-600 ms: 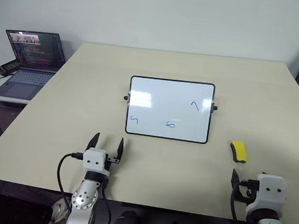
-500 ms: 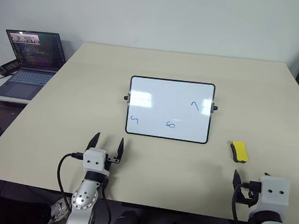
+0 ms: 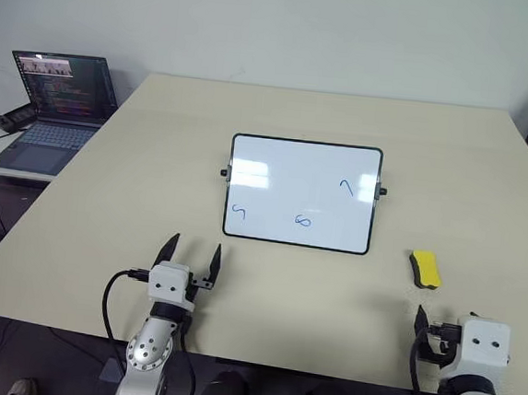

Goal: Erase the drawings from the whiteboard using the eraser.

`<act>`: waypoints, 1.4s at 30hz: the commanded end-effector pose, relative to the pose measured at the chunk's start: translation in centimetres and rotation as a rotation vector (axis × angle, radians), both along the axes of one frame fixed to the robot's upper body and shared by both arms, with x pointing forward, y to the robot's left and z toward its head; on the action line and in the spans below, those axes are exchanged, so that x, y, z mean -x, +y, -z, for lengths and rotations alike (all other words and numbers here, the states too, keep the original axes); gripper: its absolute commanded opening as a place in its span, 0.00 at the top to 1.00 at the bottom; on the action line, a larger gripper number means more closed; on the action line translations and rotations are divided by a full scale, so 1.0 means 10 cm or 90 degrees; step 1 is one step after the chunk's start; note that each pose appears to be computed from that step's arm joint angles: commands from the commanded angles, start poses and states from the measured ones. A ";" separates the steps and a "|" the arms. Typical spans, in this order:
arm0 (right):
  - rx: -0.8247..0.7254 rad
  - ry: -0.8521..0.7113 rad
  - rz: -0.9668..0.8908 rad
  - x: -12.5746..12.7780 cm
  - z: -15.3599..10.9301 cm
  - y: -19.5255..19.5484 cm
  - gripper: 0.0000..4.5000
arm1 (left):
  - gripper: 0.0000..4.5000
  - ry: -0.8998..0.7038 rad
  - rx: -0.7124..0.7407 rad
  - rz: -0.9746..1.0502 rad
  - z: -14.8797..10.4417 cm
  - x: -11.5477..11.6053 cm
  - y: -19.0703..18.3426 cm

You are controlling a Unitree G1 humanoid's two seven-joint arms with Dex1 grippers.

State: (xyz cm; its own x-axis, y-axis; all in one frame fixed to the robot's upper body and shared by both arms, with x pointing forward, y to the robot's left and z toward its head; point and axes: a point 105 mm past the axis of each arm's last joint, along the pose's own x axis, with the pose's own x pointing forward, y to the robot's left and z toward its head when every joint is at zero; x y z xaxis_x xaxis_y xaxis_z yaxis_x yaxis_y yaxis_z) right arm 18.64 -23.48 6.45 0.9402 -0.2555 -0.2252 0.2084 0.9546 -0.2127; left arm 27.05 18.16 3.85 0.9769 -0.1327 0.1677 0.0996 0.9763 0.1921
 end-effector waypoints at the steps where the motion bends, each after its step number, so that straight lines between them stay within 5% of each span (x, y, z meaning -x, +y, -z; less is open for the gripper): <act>1: 0.002 -0.034 -0.006 0.01 -0.08 -0.02 0.01 | 0.00 0.038 -0.009 0.022 0.15 0.02 -0.08; 5: 0.003 -0.041 -0.006 0.02 -0.12 -0.03 0.01 | 0.00 0.014 -0.017 0.080 0.05 0.02 -0.33; 9: 0.016 -0.058 -0.010 0.01 -0.31 -0.03 0.01 | 0.00 -0.069 -0.019 0.209 -1.01 -0.39 -0.55; 17: -0.017 -0.080 -0.007 -0.23 -0.64 -0.06 0.01 | 0.00 0.000 0.008 0.570 -1.30 -0.39 -1.22; 25: -0.071 -0.066 -0.052 -0.63 -0.86 0.05 0.01 | 0.00 0.033 -0.022 0.799 -1.36 -0.28 -1.49; 32: -0.152 -0.015 -0.044 -0.86 -0.79 0.04 0.01 | 0.00 0.103 -0.109 0.944 -1.14 -0.17 -1.58; 42: -0.181 0.021 -0.047 -0.95 -0.68 -0.01 0.01 | 0.00 0.083 -0.245 0.950 -0.84 -0.32 -1.59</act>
State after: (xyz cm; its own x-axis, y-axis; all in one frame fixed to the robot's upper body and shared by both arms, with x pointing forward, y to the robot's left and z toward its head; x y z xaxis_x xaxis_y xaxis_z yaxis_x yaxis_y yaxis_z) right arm 28.20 -23.49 12.60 0.9344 -0.1119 -0.3382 0.1418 0.9878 0.0647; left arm 30.29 2.60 11.59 -0.0562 -0.9817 -0.1820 0.9601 -0.1032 0.2601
